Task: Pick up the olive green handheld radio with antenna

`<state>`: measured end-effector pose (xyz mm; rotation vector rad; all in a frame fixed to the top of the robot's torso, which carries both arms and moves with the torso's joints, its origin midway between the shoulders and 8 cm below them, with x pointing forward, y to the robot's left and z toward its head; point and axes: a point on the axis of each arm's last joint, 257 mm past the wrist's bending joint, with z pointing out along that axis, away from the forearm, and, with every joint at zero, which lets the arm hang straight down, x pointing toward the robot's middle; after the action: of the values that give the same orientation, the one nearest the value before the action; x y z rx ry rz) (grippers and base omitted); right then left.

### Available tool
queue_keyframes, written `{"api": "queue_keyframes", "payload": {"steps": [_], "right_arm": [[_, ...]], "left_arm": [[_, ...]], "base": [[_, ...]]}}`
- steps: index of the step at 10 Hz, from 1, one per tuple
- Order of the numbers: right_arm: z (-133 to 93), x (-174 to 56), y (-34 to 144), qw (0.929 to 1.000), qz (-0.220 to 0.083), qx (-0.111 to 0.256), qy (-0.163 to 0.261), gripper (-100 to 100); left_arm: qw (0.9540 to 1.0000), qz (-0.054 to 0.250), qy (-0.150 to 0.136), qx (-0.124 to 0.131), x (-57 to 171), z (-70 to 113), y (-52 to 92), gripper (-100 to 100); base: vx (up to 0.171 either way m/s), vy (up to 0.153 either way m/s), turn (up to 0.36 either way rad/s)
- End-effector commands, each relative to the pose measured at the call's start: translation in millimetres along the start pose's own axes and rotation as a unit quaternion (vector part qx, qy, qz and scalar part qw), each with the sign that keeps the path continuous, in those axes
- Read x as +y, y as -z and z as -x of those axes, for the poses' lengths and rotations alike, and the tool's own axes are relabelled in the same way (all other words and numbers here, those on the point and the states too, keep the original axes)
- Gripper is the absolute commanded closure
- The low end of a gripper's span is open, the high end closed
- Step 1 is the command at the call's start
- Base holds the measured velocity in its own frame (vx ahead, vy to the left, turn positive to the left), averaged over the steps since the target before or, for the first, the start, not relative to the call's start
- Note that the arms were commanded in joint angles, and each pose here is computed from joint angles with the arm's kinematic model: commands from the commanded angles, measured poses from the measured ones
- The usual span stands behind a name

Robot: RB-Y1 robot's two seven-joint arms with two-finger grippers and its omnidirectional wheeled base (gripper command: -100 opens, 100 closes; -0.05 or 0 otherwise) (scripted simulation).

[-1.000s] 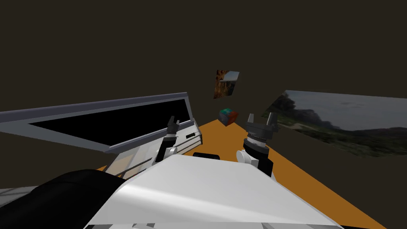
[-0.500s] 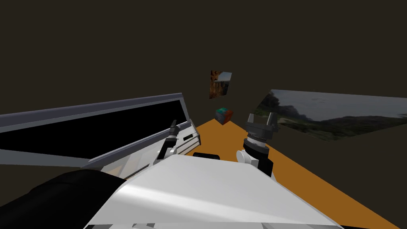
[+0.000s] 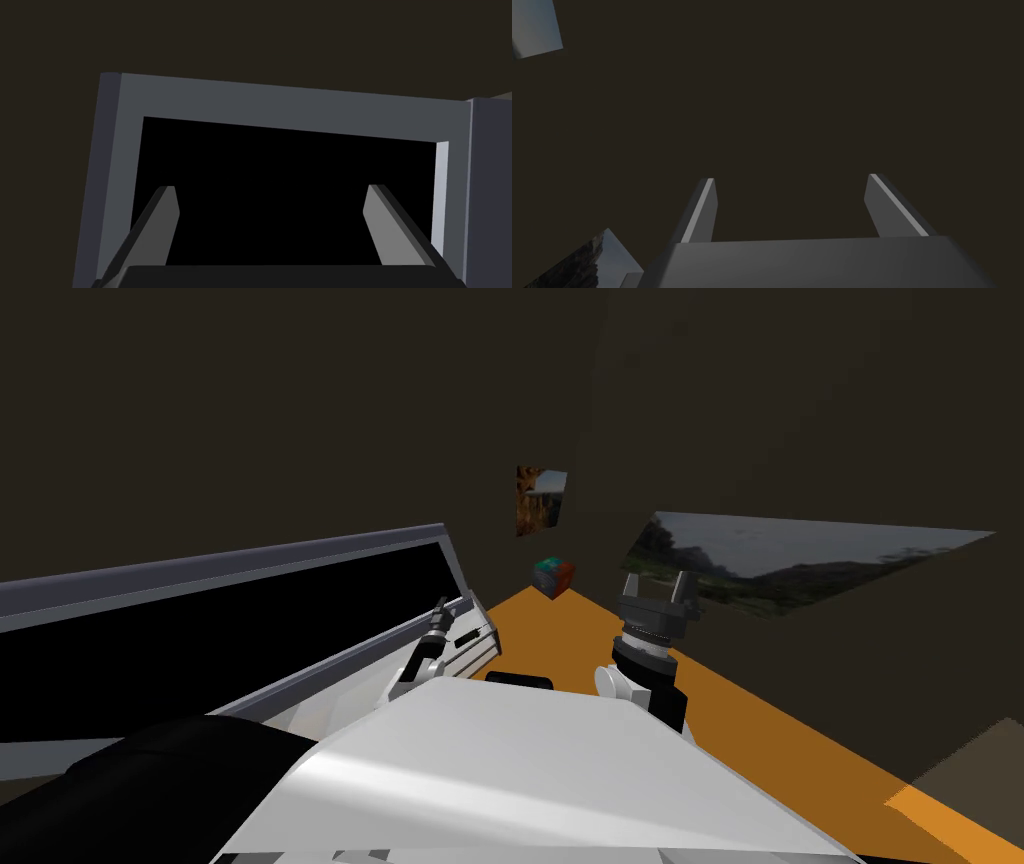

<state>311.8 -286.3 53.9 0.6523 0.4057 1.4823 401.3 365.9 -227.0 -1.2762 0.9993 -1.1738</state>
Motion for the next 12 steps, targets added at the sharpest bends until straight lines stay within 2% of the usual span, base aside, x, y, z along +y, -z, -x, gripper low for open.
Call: {"api": "queue_keyframes", "payload": {"steps": [1,2,3,4,5,6,8,9,10,11,12], "right_arm": [[0,0,0.0,1.0,0.0,0.0,0.0,0],[0,0,0.0,1.0,0.0,0.0,0.0,0],[0,0,0.0,1.0,0.0,0.0,0.0,0],[0,0,0.0,1.0,0.0,0.0,0.0,0],[0,0,0.0,1.0,0.0,0.0,0.0,0],[0,0,0.0,1.0,0.0,0.0,0.0,0],[0,0,0.0,1.0,0.0,0.0,0.0,0],[0,0,0.0,1.0,0.0,0.0,0.0,0],[0,0,0.0,1.0,0.0,0.0,0.0,0],[0,0,0.0,1.0,0.0,0.0,0.0,0],[0,0,0.1,1.0,0.0,0.0,0.0,0]], "left_arm": [[0.9996,0.028,0.005,-0.009,23,11.8,2.8,-100],[0.9982,0.054,0.017,-0.017,41,22.0,2.0,-100],[0.9975,0.066,0.016,-0.022,53,26.3,5.4,-100],[0.9945,0.096,0.028,-0.033,73,38.0,7.0,-100],[0.9935,0.104,0.028,-0.036,82,41.4,10.2,-100],[0.9902,0.126,0.041,-0.045,95,50.2,10.1,-100],[0.9875,0.143,0.04,-0.053,111,57.1,17.5,-100],[0.9818,0.17,0.053,-0.065,129,68.2,21.2,-100],[0.9795,0.181,0.053,-0.071,140,72.8,27.1,-100],[0.9794,0.182,0.053,-0.071,140,73.0,27.3,-100],[0.9723,0.207,0.066,-0.084,157,83.9,32.3,-100]], "base": [[0.011,0.016,-0.139],[0.014,0.012,-0.246],[0.01,0.016,-0.129],[0.01,0.011,-0.264],[0.007,0.015,-0.104],[0.007,0.009,-0.221],[0.003,0.009,-0.068],[0.005,0.004,-0.212],[0.006,0.01,-0.179],[0.002,0.006,-0.005],[0.007,0.004,-0.261]]}}
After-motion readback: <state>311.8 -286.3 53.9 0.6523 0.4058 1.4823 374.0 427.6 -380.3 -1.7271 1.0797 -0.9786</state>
